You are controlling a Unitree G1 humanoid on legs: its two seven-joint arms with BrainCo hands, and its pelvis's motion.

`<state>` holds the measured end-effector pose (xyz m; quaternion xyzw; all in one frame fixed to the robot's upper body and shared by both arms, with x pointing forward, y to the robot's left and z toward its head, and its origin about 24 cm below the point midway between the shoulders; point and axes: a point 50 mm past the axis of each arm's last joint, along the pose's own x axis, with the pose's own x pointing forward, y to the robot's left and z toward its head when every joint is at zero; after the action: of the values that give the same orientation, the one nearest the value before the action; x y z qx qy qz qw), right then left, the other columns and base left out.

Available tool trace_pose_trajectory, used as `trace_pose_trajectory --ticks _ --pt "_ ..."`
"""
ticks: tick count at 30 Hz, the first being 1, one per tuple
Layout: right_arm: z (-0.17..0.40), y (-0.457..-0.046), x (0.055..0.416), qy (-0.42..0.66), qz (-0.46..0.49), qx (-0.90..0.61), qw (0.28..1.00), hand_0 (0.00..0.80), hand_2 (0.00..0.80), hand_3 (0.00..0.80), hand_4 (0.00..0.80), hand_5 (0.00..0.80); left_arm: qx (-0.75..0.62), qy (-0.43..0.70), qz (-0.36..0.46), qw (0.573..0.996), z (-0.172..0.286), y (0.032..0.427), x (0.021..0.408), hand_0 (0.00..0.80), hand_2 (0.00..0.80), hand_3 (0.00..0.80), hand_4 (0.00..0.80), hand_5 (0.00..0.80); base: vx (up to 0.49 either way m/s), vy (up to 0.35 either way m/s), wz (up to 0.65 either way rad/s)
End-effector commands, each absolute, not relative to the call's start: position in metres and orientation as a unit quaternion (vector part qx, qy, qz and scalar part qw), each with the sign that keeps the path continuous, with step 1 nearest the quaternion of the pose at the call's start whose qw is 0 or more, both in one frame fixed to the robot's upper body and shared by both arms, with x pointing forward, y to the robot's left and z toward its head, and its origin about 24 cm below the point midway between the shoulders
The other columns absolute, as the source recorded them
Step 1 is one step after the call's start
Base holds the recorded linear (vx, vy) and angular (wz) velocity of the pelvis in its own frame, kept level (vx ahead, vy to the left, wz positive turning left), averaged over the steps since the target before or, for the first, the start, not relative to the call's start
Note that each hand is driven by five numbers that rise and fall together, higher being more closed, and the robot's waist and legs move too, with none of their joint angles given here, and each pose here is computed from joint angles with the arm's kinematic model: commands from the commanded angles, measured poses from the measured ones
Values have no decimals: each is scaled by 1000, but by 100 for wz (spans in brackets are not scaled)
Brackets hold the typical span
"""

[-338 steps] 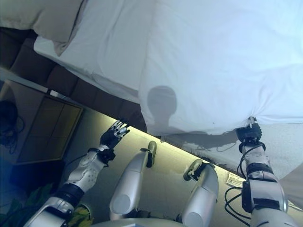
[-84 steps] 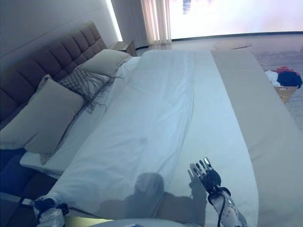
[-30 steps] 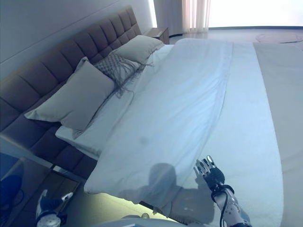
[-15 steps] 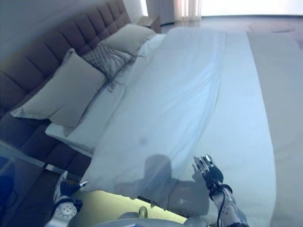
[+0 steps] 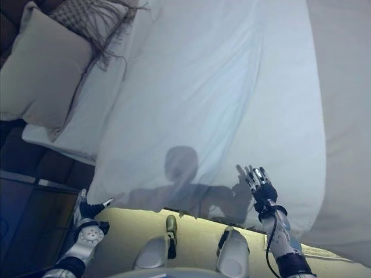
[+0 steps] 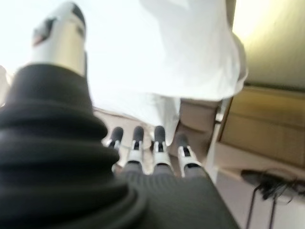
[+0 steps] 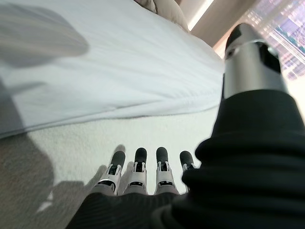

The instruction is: Make the bed neatly

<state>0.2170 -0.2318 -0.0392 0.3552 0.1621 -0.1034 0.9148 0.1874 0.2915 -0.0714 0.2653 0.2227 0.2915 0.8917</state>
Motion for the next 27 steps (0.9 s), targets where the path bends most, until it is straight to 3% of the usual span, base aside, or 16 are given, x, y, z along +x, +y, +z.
trace_pose_trajectory --ticks 1,11,15,20,27 --pt "-38 -214 215 139 -79 381 910 0 0 0 0 0 229 153 305 912 -44 310 203 0 0 0 0 0 86 -243 16" --pt "-54 -217 207 187 -96 381 900 0 0 0 0 0 192 200 260 925 -69 291 179 0 0 0 0 0 66 -144 0" --pt "-57 -223 203 206 -95 382 896 0 0 0 0 0 188 221 256 922 -77 290 164 0 0 0 0 0 79 324 -23" --pt "-57 -228 199 203 -104 389 892 0 0 0 0 0 193 215 235 928 -74 288 173 0 0 0 0 0 -4 453 -6" --pt "-45 -204 212 178 -104 435 876 0 0 0 0 0 225 195 222 928 -64 293 176 0 0 0 0 0 -18 356 18"
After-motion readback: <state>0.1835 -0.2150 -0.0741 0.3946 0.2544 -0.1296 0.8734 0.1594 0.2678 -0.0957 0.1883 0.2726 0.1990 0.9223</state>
